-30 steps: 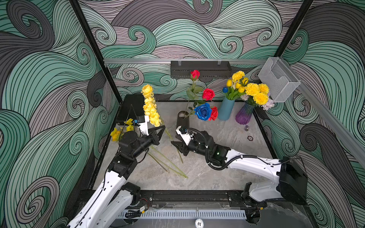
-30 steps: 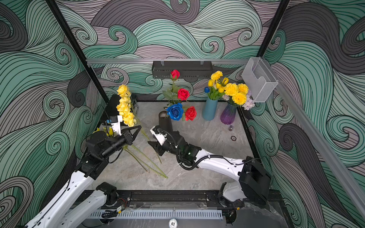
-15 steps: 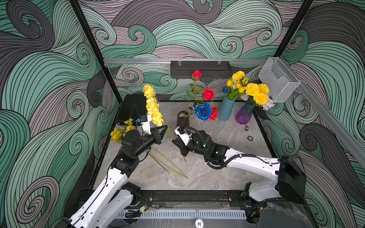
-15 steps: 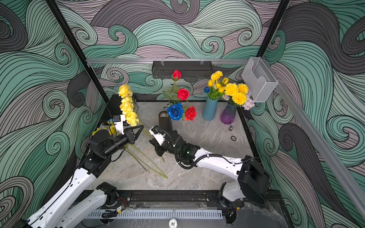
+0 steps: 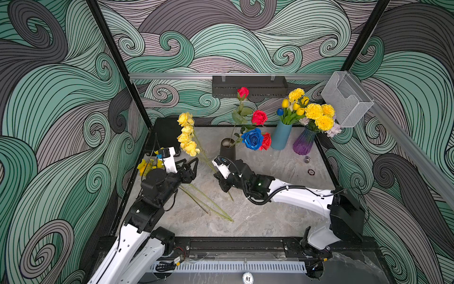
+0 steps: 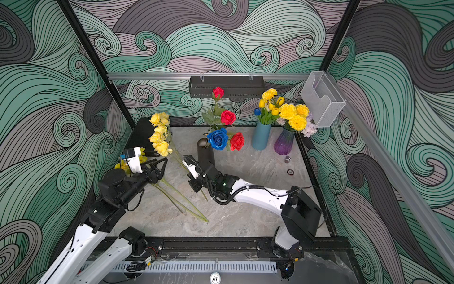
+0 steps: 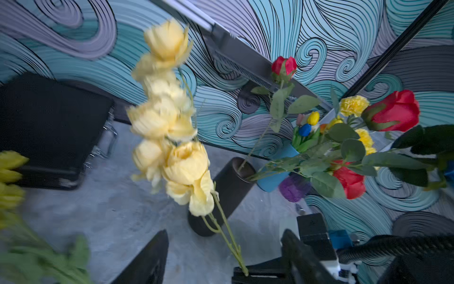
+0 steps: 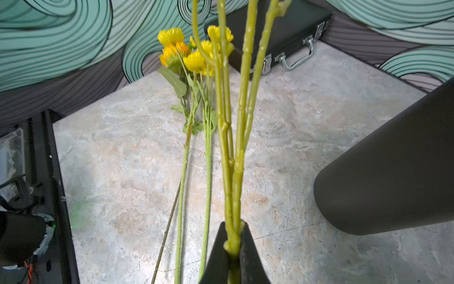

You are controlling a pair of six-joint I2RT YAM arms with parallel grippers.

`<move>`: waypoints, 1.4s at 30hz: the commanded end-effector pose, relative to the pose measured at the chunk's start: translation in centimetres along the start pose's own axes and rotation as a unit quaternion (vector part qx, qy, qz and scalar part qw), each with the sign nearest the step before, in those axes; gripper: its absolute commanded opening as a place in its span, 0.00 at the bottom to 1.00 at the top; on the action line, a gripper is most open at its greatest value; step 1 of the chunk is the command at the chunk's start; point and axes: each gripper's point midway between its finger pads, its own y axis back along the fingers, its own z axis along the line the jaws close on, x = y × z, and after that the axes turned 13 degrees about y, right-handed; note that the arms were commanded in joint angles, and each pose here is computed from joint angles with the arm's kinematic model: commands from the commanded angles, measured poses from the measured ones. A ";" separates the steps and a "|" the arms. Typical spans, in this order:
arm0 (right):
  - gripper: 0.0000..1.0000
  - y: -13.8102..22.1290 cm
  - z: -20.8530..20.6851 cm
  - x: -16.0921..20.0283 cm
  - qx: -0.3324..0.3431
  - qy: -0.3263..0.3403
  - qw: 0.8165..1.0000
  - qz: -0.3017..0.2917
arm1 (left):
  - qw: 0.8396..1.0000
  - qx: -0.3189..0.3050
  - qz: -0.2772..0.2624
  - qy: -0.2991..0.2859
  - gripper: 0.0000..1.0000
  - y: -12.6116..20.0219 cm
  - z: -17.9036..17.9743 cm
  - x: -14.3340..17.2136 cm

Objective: Pick out yellow flowers from the vase
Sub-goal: Place the flower at the center of the board.

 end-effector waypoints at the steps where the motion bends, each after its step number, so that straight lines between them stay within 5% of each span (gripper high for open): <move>1: 0.05 -1.0 0.9 0.9 -0.017 0.003 0.999 0.031 | 0.979 -0.160 -0.122 -0.039 0.99 4.8 4.5 -5.6; 4: 0.05 -2.2 2.7 1.2 -0.044 0.022 0.998 0.046 | 0.957 -0.224 -0.175 -0.056 0.99 8.2 5.7 -8.6; 18: 0.04 -7.0 11.7 2.5 -0.184 0.068 0.974 0.115 | 0.959 -0.208 -0.174 -0.087 0.98 8.9 4.8 -9.1; 28: 0.09 -9.3 13.4 5.3 -0.199 0.069 0.960 0.187 | 0.962 -0.201 -0.161 -0.091 0.99 8.2 4.9 -8.4; 42: 0.25 -8.9 13.4 5.1 -0.195 0.074 0.961 0.181 | 0.964 -0.197 -0.153 -0.093 0.99 7.8 4.9 -8.0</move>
